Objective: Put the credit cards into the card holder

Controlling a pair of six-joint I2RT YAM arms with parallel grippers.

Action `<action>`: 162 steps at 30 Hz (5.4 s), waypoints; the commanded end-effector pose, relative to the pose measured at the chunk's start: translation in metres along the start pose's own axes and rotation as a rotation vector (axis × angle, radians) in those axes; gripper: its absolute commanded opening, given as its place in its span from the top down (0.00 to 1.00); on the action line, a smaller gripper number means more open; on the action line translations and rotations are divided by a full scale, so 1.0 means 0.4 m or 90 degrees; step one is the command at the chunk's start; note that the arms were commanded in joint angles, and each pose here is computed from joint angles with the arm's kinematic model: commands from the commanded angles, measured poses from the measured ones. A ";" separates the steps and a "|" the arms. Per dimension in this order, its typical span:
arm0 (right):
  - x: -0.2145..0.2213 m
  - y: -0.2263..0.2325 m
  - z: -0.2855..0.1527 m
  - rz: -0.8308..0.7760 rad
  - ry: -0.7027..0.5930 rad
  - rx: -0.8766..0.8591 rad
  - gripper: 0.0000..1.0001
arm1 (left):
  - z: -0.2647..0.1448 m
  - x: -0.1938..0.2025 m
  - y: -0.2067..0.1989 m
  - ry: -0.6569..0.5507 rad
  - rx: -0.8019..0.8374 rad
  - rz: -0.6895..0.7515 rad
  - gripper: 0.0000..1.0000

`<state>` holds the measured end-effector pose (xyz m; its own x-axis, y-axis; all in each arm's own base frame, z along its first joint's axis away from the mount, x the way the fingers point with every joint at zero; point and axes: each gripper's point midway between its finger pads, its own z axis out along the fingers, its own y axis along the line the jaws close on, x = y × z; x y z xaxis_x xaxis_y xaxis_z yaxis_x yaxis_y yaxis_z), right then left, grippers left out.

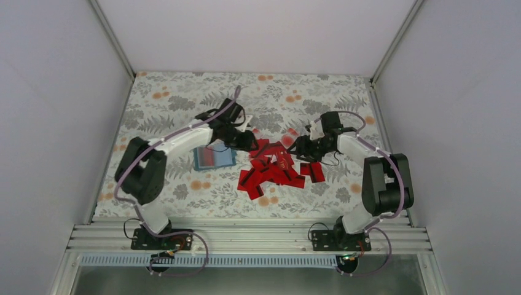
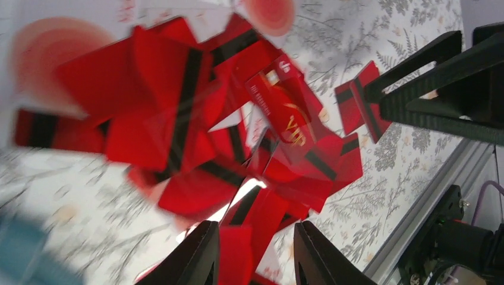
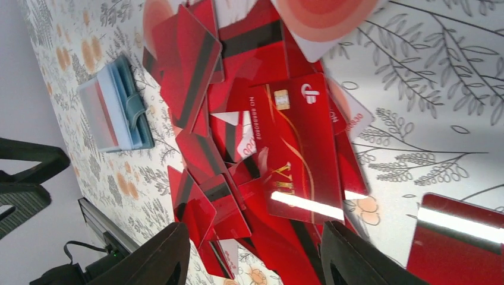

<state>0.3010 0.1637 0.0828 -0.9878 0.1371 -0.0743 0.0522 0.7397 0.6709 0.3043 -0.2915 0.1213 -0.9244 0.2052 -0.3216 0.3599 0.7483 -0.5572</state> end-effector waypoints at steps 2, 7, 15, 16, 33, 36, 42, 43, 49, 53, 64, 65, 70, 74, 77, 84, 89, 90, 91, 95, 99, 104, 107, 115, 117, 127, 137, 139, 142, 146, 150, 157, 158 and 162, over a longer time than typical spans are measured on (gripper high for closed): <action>-0.015 -0.026 0.008 -0.008 -0.004 -0.043 0.43 | 0.104 -0.031 -0.089 0.043 0.064 0.035 0.65; -0.022 -0.048 0.020 0.006 0.007 -0.064 0.43 | 0.195 -0.032 -0.096 0.088 0.074 0.003 0.57; 0.001 -0.087 0.062 0.035 0.034 -0.066 0.44 | 0.273 -0.042 -0.100 0.127 0.089 -0.010 0.48; 0.002 -0.089 0.065 0.037 0.035 -0.067 0.45 | 0.284 -0.040 -0.095 0.133 0.087 -0.013 0.47; 0.031 -0.157 0.122 0.076 0.070 -0.041 0.64 | 0.381 -0.003 -0.055 0.195 0.099 -0.049 0.45; 0.037 -0.173 0.134 0.084 0.078 -0.032 0.67 | 0.388 0.003 -0.062 0.205 0.115 -0.053 0.45; 0.044 -0.192 0.156 0.097 0.094 -0.030 0.70 | 0.393 0.022 -0.074 0.219 0.149 -0.061 0.45; 0.044 -0.193 0.159 0.099 0.096 -0.032 0.71 | 0.391 0.023 -0.078 0.220 0.158 -0.063 0.45; 0.048 -0.200 0.168 0.105 0.105 -0.032 0.71 | 0.383 0.026 -0.104 0.221 0.203 -0.062 0.45; 0.049 -0.203 0.173 0.107 0.108 -0.034 0.72 | 0.376 0.022 -0.119 0.217 0.225 -0.059 0.46; 0.047 -0.199 0.193 0.108 0.119 -0.042 0.73 | 0.361 0.011 -0.138 0.205 0.251 -0.052 0.60; 0.046 -0.200 0.193 0.109 0.119 -0.041 0.73 | 0.360 0.011 -0.138 0.204 0.250 -0.051 0.61; 0.050 -0.203 0.195 0.108 0.120 -0.036 0.73 | 0.359 0.009 -0.127 0.199 0.237 -0.055 0.66; 0.059 -0.208 0.195 0.109 0.123 -0.032 0.73 | 0.367 0.009 -0.098 0.192 0.205 -0.075 0.71; 0.067 -0.214 0.197 0.111 0.127 -0.029 0.73 | 0.368 0.006 -0.085 0.186 0.195 -0.085 0.73; 0.073 -0.221 0.199 0.113 0.132 -0.023 0.73 | 0.365 -0.007 -0.069 0.172 0.172 -0.090 0.73; 0.073 -0.224 0.203 0.116 0.135 -0.021 0.73 | 0.363 -0.018 -0.064 0.165 0.165 -0.092 0.77; 0.074 -0.224 0.203 0.116 0.137 -0.021 0.73 | 0.362 -0.018 -0.062 0.165 0.163 -0.092 0.79; 0.073 -0.225 0.203 0.115 0.136 -0.020 0.73 | 0.362 -0.019 -0.061 0.164 0.162 -0.093 0.80; 0.075 -0.228 0.205 0.116 0.139 -0.020 0.73 | 0.360 -0.022 -0.056 0.161 0.154 -0.092 0.92; 0.070 -0.222 0.203 0.113 0.137 -0.024 0.73 | 0.354 -0.027 -0.061 0.157 0.157 -0.090 0.98; 0.032 -0.181 0.179 0.095 0.111 -0.042 0.73 | 0.334 -0.048 -0.083 0.147 0.162 -0.082 0.98; -0.005 -0.141 0.155 0.080 0.087 -0.062 0.71 | 0.315 -0.066 -0.098 0.136 0.164 -0.075 0.98; -0.095 -0.021 0.069 0.030 0.021 -0.110 0.68 | 0.236 -0.108 -0.128 0.097 0.161 -0.059 0.98; -0.104 0.002 0.051 0.021 0.010 -0.120 0.67 | 0.211 -0.114 -0.126 0.085 0.158 -0.057 0.98; -0.090 0.059 0.019 0.003 0.006 -0.142 0.67 | 0.051 -0.133 -0.073 0.006 0.105 -0.049 0.98; -0.070 0.096 0.024 -0.014 0.009 -0.141 0.67 | -0.196 -0.159 -0.039 -0.165 0.034 -0.010 0.98; -0.068 0.100 0.028 -0.016 0.009 -0.140 0.67 | -0.247 -0.153 -0.037 -0.199 0.015 0.005 0.98; -0.064 0.108 0.037 -0.021 0.012 -0.140 0.68 | -0.310 -0.128 -0.011 -0.213 -0.012 0.007 0.97; -0.060 0.120 0.047 -0.024 0.015 -0.140 0.68 | -0.366 -0.071 0.051 -0.217 -0.029 -0.016 0.98; -0.051 0.134 0.058 -0.029 0.026 -0.138 0.68 | -0.370 0.003 0.090 -0.214 0.000 -0.042 0.98; -0.029 0.135 0.085 -0.036 0.054 -0.130 0.68 | -0.353 0.088 0.176 -0.214 0.012 -0.103 0.98; -0.026 0.133 0.089 -0.036 0.057 -0.128 0.68 | -0.353 0.097 0.188 -0.219 0.011 -0.111 0.98; -0.017 0.128 0.109 -0.039 0.072 -0.123 0.68 | -0.328 0.127 0.257 -0.209 -0.004 -0.144 0.98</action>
<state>0.3165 0.2220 0.0906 -0.9981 0.0427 -0.0451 -0.0110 0.5927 0.8054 0.2744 -0.1286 0.1553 -0.9002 -0.1787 -0.3971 0.1262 0.7657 -0.6307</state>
